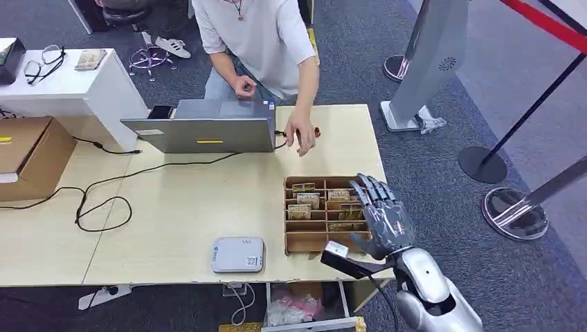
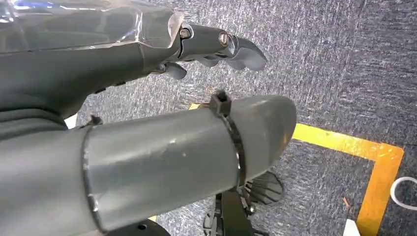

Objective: Pass the card to the sensor for recognition and then transmit it.

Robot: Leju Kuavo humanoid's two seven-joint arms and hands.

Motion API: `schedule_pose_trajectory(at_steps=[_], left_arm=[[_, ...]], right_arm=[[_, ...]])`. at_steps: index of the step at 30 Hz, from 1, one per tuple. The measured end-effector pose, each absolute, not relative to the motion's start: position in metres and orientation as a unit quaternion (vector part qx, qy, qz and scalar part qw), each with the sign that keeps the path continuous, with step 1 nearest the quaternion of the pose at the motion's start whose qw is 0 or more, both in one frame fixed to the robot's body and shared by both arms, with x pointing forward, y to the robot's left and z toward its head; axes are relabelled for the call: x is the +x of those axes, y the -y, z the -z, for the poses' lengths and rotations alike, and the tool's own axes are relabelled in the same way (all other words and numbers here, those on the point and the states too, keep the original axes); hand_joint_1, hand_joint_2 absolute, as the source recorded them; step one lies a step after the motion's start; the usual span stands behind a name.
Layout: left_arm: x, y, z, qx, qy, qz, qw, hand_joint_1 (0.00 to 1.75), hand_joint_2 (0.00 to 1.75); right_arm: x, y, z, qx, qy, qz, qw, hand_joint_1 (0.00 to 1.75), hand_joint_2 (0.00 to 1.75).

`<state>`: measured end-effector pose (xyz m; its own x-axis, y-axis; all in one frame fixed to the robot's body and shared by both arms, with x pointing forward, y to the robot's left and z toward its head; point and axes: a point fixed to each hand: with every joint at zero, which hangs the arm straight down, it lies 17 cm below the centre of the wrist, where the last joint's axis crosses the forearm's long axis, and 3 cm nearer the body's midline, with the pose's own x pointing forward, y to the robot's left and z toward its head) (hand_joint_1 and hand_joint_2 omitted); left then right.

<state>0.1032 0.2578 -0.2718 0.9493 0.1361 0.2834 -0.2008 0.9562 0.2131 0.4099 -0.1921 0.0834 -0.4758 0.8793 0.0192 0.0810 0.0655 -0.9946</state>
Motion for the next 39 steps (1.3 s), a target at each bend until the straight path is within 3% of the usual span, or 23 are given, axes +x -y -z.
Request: schedule_pose_trajectory(at_steps=[14, 19, 21, 25, 27, 29, 31, 34, 39], left_arm=[[0.104, -0.255, 0.272, 0.118, 0.134, -0.086, 0.980, 0.00, 0.00], [0.104, -0.255, 0.272, 0.118, 0.134, -0.086, 0.980, 0.00, 0.00], [0.104, -0.255, 0.272, 0.118, 0.134, -0.087, 0.980, 0.00, 0.00], [0.104, -0.255, 0.272, 0.118, 0.134, -0.087, 0.980, 0.00, 0.00], [0.104, -0.254, 0.271, 0.118, 0.136, -0.087, 0.980, 0.00, 0.00], [0.104, -0.254, 0.271, 0.118, 0.136, -0.088, 0.980, 0.00, 0.00], [0.104, -0.254, 0.271, 0.118, 0.136, -0.088, 0.980, 0.00, 0.00], [0.104, -0.254, 0.271, 0.118, 0.136, -0.089, 0.980, 0.00, 0.00], [0.104, -0.255, 0.271, 0.119, 0.135, -0.091, 0.980, 0.00, 0.00]], right_arm=[[0.415, 0.192, -0.085, -0.376, 0.639, -0.573, 0.348, 0.00, 1.75], [0.416, 0.191, -0.085, -0.375, 0.640, -0.573, 0.348, 0.30, 1.75], [0.416, 0.191, -0.085, -0.375, 0.640, -0.573, 0.348, 0.59, 1.75], [0.416, 0.191, -0.085, -0.375, 0.640, -0.573, 0.348, 0.59, 1.75], [0.418, 0.189, -0.083, -0.374, 0.639, -0.574, 0.350, 0.91, 1.75], [0.419, 0.189, -0.083, -0.373, 0.639, -0.574, 0.351, 1.05, 1.75], [0.420, 0.187, -0.081, -0.371, 0.638, -0.576, 0.351, 1.06, 1.75], [0.421, 0.183, -0.080, -0.366, 0.638, -0.580, 0.351, 0.93, 1.75], [0.425, 0.180, -0.079, -0.362, 0.637, -0.583, 0.351, 0.96, 1.75]])
